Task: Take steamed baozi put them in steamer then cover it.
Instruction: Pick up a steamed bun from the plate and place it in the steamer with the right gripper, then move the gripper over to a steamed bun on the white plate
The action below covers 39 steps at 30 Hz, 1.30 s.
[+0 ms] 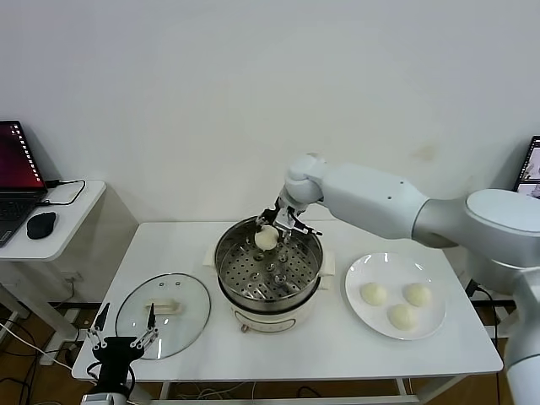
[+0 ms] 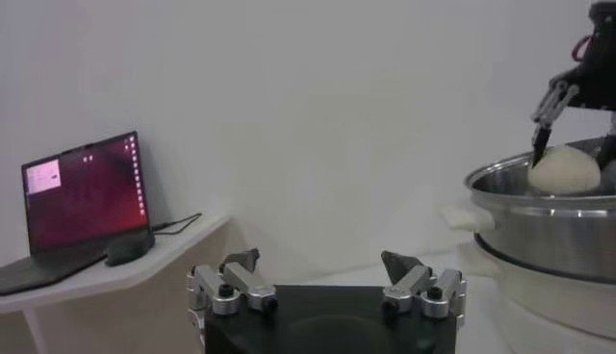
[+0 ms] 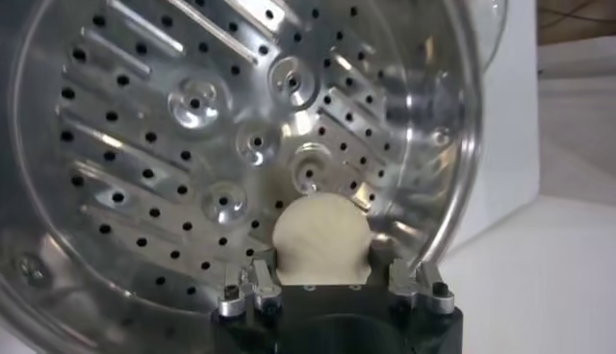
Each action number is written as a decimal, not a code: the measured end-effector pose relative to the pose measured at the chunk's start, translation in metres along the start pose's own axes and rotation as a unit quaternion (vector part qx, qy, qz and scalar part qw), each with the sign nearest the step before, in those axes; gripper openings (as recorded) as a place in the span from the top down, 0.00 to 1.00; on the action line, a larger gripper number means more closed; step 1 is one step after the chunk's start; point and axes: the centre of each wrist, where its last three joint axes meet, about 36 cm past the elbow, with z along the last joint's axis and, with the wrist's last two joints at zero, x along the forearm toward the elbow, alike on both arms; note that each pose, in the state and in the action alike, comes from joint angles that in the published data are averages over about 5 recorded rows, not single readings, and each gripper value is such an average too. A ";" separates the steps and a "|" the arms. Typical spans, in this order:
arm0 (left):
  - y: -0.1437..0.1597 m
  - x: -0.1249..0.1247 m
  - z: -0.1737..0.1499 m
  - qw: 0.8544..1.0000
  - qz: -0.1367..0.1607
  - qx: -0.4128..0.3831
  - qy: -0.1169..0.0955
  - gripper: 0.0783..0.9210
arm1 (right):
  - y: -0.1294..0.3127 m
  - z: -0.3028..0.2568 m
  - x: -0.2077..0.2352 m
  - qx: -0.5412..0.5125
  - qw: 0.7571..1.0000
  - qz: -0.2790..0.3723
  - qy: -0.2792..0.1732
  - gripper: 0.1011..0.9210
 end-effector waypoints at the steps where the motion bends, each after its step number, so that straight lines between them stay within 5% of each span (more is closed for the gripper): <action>1: 0.000 0.000 0.000 1.000 0.000 0.000 -0.001 0.12 | 0.000 0.001 -0.002 0.002 1.000 -0.001 0.000 0.39; 16: -0.001 0.001 -0.002 1.000 -0.001 0.004 -0.003 0.12 | 0.001 0.007 -0.006 -0.006 1.000 0.004 -0.002 0.12; 28: -0.003 0.000 -0.013 1.000 0.011 0.004 -0.002 0.12 | 0.027 -0.002 0.098 -0.194 0.981 0.007 0.025 0.12; 39: -0.004 0.000 -0.026 1.000 0.024 0.004 0.006 0.12 | 0.122 -0.027 0.183 -0.366 0.929 -0.005 0.057 0.12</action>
